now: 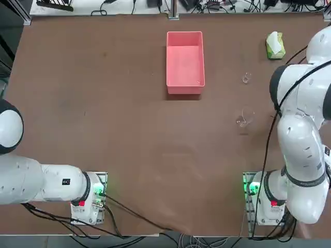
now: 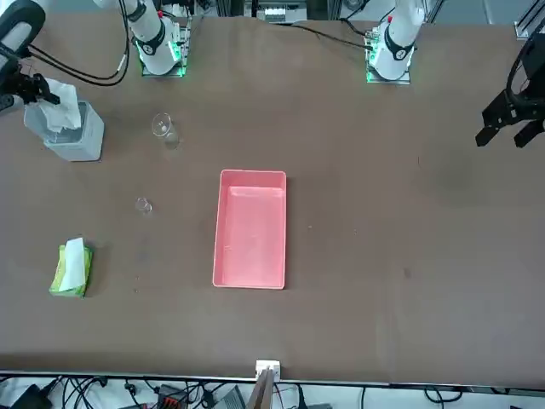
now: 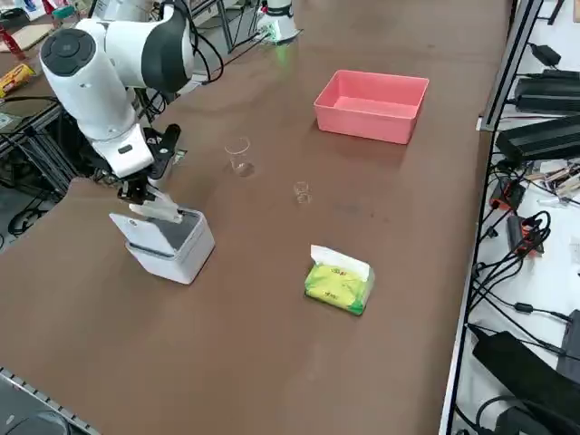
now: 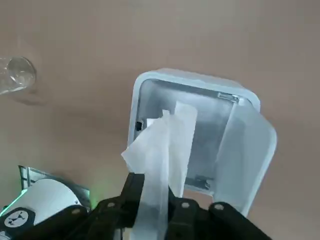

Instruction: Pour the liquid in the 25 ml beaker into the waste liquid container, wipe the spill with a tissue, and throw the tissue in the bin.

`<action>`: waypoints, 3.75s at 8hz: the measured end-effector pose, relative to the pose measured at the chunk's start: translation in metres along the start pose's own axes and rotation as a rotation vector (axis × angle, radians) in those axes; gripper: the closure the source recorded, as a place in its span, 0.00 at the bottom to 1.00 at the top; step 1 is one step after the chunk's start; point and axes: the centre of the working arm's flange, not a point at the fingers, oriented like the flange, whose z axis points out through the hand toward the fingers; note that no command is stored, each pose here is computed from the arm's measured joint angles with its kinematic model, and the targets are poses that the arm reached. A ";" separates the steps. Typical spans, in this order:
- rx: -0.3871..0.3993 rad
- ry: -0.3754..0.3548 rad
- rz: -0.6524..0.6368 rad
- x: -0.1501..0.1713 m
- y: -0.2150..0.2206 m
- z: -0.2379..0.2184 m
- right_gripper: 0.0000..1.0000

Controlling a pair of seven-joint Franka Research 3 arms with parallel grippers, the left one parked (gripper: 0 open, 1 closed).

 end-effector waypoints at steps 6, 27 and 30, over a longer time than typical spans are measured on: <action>0.002 -0.009 -0.013 0.005 -0.002 0.004 0.59; -0.200 0.025 0.071 0.318 -0.270 -0.104 0.00; -0.214 -0.014 0.143 0.326 -0.317 -0.118 0.00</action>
